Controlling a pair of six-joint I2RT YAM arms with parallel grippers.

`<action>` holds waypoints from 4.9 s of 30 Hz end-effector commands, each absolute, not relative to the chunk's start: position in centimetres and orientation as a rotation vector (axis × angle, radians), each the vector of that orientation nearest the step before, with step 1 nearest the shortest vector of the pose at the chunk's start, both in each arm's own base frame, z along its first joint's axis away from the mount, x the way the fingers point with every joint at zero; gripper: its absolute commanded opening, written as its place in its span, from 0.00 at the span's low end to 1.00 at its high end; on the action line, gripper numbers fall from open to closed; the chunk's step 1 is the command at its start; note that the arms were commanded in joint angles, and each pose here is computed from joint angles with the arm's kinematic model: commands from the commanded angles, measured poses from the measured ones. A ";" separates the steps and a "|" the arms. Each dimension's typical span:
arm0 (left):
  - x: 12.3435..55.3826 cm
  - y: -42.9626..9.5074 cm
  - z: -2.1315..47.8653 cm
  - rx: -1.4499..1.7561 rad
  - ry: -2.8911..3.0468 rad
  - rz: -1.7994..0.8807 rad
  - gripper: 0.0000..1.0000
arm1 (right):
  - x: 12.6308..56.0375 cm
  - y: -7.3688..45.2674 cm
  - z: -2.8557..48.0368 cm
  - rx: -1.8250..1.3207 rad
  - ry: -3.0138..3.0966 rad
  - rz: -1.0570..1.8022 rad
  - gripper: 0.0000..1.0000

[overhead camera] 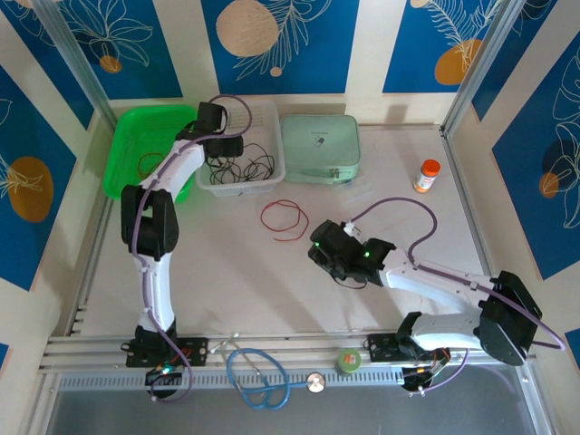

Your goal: Untangle the cables

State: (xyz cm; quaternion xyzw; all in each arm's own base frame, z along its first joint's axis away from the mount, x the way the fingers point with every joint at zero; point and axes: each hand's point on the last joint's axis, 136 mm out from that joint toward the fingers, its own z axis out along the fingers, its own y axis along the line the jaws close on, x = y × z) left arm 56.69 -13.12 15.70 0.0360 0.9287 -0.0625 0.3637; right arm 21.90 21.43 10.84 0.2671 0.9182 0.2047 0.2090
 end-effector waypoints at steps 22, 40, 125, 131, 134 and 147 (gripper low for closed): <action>37.6 -15.6 30.9 0.181 2.199 -0.410 0.89 | 28.6 24.4 6.7 1.050 2.892 0.323 0.39; 31.0 -13.6 30.5 0.176 2.199 -0.409 0.88 | 29.5 26.7 2.2 1.273 2.957 0.103 0.39; 21.7 -25.5 34.3 0.946 1.524 -1.067 0.73 | 18.8 26.4 42.1 -0.847 1.908 1.239 0.00; 20.9 -25.3 34.2 0.950 1.538 -1.077 0.36 | 20.0 25.8 41.9 -0.759 1.917 1.242 0.00; 20.5 -25.0 34.5 0.948 1.534 -1.064 0.30 | 20.9 25.1 41.4 -0.693 1.937 1.232 0.00; 20.1 -24.6 35.9 0.924 1.528 -1.072 0.00 | 22.6 24.2 39.2 -0.512 1.965 1.306 0.00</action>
